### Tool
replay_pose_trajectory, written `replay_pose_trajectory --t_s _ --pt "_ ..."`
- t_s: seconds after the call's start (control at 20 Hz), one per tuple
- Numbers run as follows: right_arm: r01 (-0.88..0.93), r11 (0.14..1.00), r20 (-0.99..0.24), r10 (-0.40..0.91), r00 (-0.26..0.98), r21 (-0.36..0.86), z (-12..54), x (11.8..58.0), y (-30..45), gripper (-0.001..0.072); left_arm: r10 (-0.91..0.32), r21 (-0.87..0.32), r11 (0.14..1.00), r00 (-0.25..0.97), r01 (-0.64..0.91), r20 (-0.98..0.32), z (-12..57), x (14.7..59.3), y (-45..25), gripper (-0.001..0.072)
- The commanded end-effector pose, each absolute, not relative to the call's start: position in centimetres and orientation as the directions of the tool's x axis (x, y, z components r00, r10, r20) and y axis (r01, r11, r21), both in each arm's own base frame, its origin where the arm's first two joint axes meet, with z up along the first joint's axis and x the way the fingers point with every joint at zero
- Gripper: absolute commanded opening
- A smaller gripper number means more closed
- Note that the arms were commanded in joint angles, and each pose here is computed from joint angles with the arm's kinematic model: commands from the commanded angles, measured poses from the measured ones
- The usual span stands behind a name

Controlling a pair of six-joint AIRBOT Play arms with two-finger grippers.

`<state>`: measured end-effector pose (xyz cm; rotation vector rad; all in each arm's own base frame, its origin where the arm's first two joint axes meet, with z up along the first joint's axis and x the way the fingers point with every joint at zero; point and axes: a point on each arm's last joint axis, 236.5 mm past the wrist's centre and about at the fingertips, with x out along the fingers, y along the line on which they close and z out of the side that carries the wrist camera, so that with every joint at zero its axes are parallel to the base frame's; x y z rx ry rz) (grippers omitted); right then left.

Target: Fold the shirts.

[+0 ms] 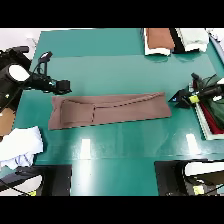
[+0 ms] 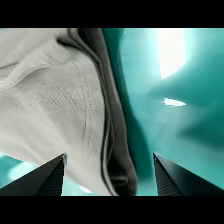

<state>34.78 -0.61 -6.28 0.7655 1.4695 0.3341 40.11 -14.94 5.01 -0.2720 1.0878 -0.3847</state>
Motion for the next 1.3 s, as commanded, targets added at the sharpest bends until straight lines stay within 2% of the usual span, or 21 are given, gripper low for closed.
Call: replay_pose_trajectory --t_s 0.0,0.05,0.2,0.25,0.3,0.5,0.75,0.95,1.25 --pt "0.280 0.650 -0.697 0.708 0.114 0.707 -8.5 34.7 2.3 0.0576 -0.480 -0.422 0.877 0.374 0.229 -0.794 4.0 39.6 -19.2 0.0023" --pt "0.258 0.662 -0.700 0.707 0.096 0.704 -8.8 34.8 3.3 0.0563 -0.487 -0.422 0.872 0.358 0.248 -0.797 3.3 39.4 -20.5 0.0023" --pt "0.147 0.714 -0.729 0.677 0.102 0.684 -8.6 35.8 5.5 0.0246 -0.514 -0.434 0.856 0.367 0.281 -0.776 1.4 40.0 -24.8 0.0022" --pt "0.122 0.728 -0.738 0.663 0.127 0.675 -8.0 36.4 5.7 0.0095 -0.527 -0.449 0.848 0.364 0.280 -0.768 0.6 40.1 -26.2 0.0022" --pt "0.089 0.741 -0.743 0.649 0.160 0.666 -6.7 37.0 5.7 0.0016 -0.536 -0.458 0.842 0.344 0.286 -0.771 -0.1 39.9 -27.4 0.0022" --pt "-0.121 0.770 -0.718 0.630 0.296 0.626 3.2 39.8 6.5 0.0015 -0.558 -0.467 0.819 0.271 0.335 -0.784 -2.7 40.4 -32.3 0.0022" --pt "-0.351 0.765 -0.639 0.644 0.421 0.540 15.2 40.9 12.0 0.0015 -0.564 -0.473 0.800 0.196 0.368 -0.802 -5.7 40.3 -36.4 0.0022" --pt "-0.438 0.725 -0.595 0.688 0.417 0.531 19.6 40.5 16.3 0.0015 -0.582 -0.510 0.794 0.172 0.330 -0.795 -7.0 40.6 -37.5 0.0022" --pt "-0.533 0.651 -0.575 0.748 0.332 0.540 21.6 39.5 22.4 0.0015 -0.577 -0.507 0.798 0.173 0.327 -0.798 -6.3 41.3 -36.6 0.0022"
